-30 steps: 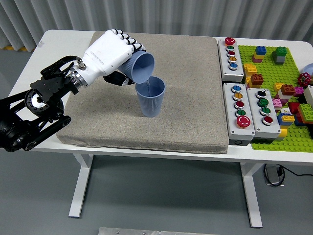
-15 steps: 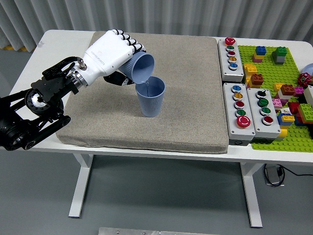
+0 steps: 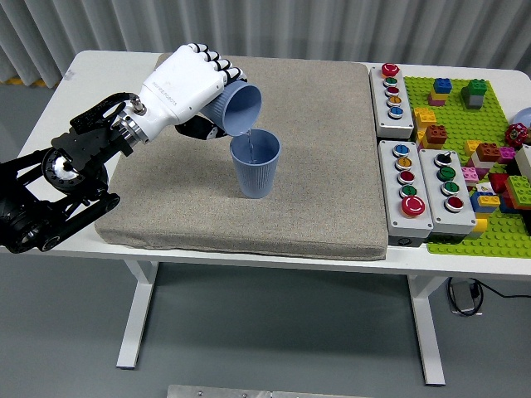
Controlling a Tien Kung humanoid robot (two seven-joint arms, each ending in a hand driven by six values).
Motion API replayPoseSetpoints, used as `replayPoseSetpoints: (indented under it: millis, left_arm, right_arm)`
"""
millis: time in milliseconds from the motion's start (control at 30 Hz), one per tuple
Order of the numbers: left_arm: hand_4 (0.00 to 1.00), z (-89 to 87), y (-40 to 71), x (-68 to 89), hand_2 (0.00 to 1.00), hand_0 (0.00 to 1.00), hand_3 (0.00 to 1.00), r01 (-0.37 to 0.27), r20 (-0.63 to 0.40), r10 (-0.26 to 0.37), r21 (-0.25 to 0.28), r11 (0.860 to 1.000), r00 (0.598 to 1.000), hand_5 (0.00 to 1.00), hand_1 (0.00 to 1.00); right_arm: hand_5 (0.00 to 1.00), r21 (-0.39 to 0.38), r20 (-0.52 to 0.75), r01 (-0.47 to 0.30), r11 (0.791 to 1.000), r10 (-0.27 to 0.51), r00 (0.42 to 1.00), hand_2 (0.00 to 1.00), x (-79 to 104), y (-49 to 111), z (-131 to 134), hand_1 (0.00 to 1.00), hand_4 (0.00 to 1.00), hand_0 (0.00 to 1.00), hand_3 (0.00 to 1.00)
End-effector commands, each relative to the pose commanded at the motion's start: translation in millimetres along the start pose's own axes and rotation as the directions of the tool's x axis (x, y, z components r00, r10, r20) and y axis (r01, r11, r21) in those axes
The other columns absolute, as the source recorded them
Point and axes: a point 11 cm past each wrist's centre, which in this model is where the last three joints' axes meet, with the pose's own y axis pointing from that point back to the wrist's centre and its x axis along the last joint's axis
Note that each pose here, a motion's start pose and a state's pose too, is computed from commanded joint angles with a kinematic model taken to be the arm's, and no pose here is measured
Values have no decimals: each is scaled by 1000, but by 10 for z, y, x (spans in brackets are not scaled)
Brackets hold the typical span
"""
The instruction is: Pick cup pour cup place
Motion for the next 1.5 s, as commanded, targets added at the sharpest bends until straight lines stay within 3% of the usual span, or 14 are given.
replayPoseSetpoints:
  millis: [1500]
  left_arm:
    - [792,67,19,-44,485,464,486,10,43,-8,-30,999,999,227,448]
  right_arm:
    - [474,-14,-5,0,1000,0,1000,667,-8,-14,74,708,70,704,631]
